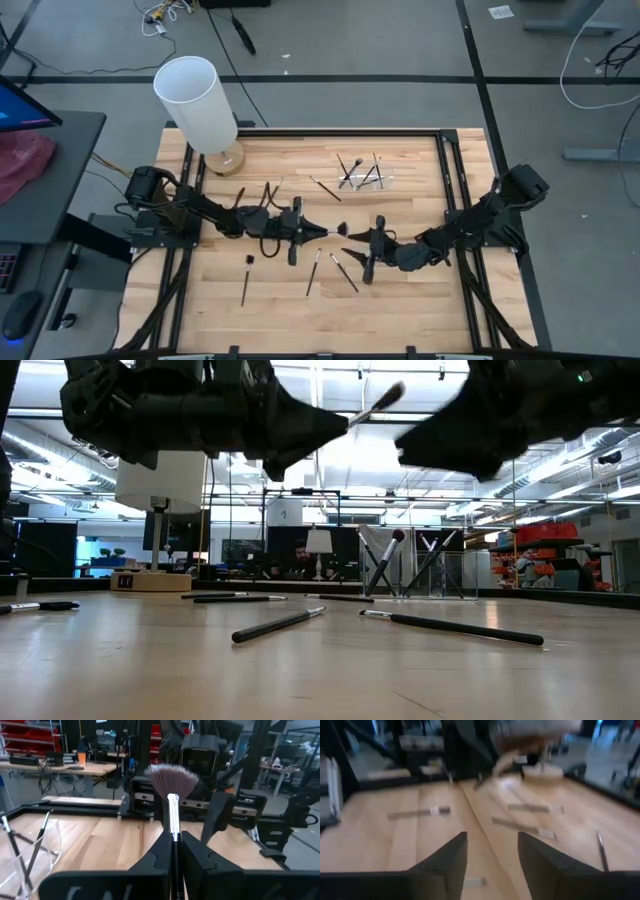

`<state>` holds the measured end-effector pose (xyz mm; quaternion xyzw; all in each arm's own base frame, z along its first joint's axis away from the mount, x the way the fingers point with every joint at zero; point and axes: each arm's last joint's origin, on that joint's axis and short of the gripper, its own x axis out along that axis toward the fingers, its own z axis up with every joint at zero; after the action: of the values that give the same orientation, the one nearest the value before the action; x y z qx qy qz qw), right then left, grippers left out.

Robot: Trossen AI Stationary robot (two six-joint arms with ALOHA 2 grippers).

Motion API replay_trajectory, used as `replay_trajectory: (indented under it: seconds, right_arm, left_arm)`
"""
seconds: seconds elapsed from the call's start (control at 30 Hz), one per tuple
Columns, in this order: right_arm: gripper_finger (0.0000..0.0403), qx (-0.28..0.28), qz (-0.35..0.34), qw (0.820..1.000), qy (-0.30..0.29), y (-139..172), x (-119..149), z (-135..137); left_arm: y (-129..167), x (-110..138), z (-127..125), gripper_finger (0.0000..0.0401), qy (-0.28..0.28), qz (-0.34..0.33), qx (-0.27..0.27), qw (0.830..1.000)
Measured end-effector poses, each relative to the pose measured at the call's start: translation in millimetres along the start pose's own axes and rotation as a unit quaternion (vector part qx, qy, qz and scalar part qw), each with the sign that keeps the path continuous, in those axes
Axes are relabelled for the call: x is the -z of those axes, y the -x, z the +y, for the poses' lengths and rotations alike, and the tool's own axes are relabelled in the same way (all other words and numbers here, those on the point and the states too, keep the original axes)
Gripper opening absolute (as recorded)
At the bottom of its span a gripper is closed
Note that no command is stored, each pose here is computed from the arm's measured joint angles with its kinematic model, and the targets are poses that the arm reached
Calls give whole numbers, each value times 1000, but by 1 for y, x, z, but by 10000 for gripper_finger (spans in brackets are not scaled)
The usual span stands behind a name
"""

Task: Put items in baskets/containers
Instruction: Put the black highlighter brush into the transparent organizer

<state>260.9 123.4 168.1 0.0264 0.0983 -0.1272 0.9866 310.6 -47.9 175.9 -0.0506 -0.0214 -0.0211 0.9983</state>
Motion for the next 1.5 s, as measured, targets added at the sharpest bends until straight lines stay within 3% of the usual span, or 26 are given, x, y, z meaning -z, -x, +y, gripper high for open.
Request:
replay_trajectory:
  seconds: [0.23,0.5,0.77,0.97,1.17,1.33,1.5]
  right_arm:
    - [202,-19,-115,993,-1,-4,-15,7]
    - [163,-66,-169,983,-1,-2,-26,9]
    - [123,-104,-179,978,3,-9,-32,5]
    - [92,-103,-172,980,9,-13,-34,4]
    - [33,-102,-168,980,12,-14,-33,4]
    - [16,-89,-157,983,16,-13,-31,6]
    - [18,-25,-122,991,40,5,-41,6]
  left_arm:
    - [-10,-14,-16,23,-27,-24,21,999]
    - [-13,-18,-23,24,-34,-33,31,998]
    - [-13,-19,-23,24,-34,-36,35,998]
    - [-13,-18,-23,27,-34,-32,34,998]
    - [-13,-18,-23,28,-34,-32,34,998]
    - [-13,-16,-23,57,-35,-26,25,999]
    - [-14,-11,-17,110,-40,3,-4,999]
